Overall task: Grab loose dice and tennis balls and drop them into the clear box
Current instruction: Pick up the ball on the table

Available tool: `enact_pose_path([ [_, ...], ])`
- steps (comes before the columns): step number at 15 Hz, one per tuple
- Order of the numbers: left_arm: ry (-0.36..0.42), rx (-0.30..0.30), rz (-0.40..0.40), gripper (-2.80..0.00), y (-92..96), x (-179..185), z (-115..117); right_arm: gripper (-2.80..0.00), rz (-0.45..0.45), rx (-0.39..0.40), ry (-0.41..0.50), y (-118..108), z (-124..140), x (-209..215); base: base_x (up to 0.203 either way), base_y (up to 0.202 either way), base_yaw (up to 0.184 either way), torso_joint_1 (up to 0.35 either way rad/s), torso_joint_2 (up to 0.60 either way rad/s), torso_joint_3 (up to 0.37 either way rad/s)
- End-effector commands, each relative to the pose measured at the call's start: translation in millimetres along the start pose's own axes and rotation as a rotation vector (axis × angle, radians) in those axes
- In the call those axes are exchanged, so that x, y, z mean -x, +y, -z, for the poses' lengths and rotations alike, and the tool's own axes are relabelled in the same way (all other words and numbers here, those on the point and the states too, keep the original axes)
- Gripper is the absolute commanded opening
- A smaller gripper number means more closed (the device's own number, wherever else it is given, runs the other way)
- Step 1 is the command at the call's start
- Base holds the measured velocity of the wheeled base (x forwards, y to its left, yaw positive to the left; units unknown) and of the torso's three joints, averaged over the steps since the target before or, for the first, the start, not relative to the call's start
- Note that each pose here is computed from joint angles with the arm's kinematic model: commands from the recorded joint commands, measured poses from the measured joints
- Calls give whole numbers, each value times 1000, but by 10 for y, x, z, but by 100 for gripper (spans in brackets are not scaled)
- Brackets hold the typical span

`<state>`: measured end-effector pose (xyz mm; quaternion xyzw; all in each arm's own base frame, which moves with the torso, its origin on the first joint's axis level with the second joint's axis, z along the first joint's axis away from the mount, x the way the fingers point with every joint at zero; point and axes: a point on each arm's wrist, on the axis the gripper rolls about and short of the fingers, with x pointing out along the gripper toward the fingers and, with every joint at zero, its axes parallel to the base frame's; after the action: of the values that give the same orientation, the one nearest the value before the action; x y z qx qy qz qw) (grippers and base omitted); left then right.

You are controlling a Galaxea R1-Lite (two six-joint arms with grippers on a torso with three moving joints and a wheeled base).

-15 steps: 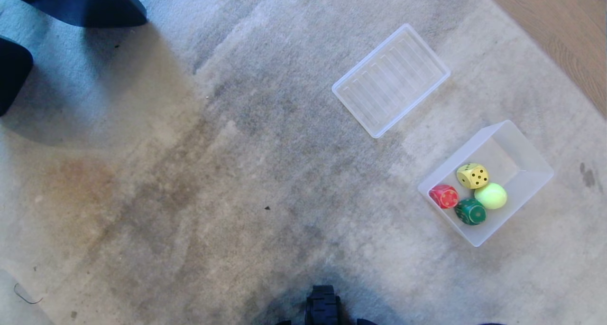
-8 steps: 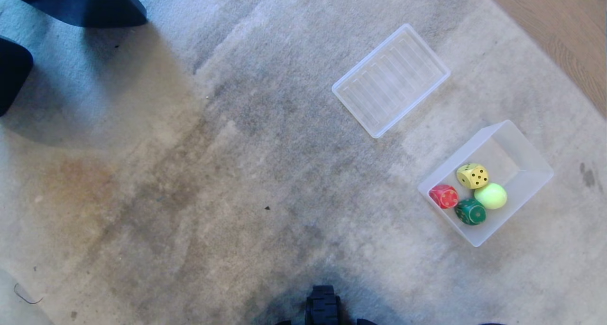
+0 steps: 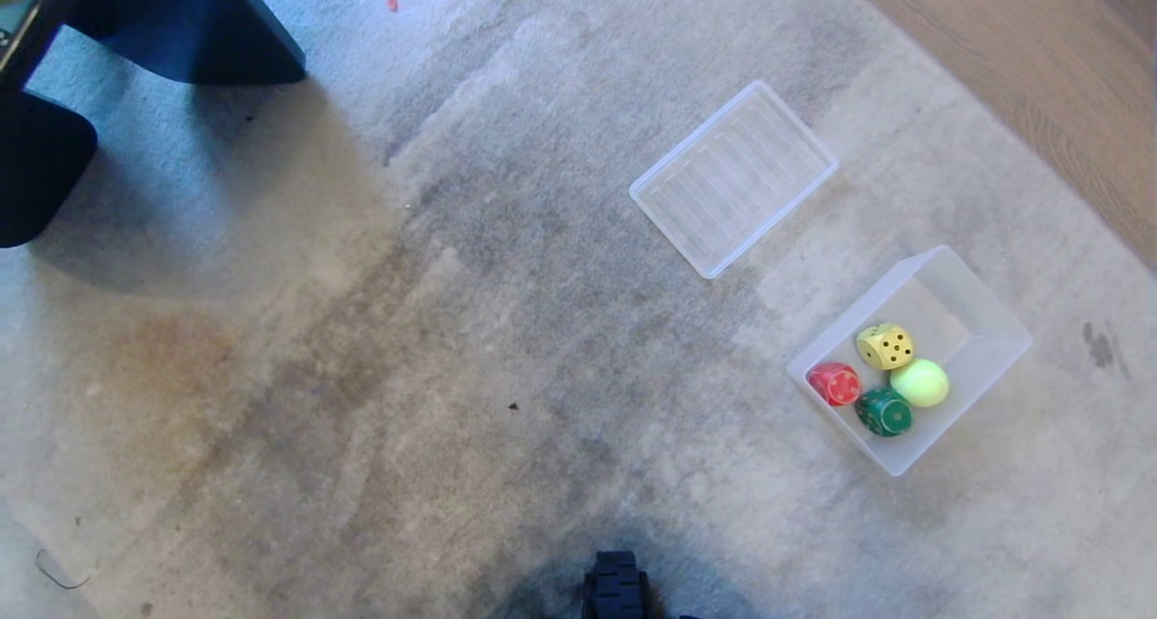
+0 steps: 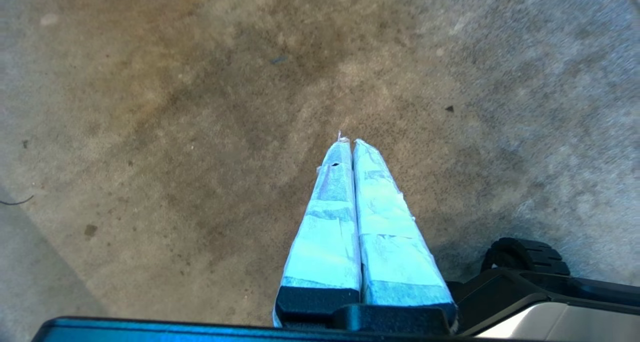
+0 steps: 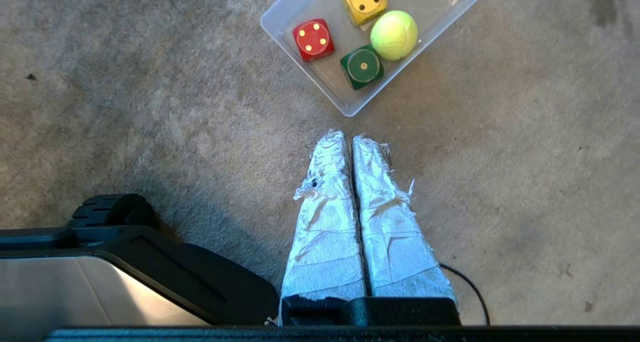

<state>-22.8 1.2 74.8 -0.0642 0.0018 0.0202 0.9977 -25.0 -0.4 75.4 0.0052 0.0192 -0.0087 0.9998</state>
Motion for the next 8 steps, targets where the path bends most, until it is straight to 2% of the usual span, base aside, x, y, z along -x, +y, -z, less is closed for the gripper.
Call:
enact_pose_path([
  [1, -2, 0, -1, -280, 0, 0, -2, -280, 0, 0, 1, 0, 0, -1, 0, 0, 0, 2, 2, 203],
  [8, 0, 0, -1, -280, 0, 0, 0, -280, 1, 0, 1, 0, 0, -1, 0, 0, 0, 2, 3, 206],
])
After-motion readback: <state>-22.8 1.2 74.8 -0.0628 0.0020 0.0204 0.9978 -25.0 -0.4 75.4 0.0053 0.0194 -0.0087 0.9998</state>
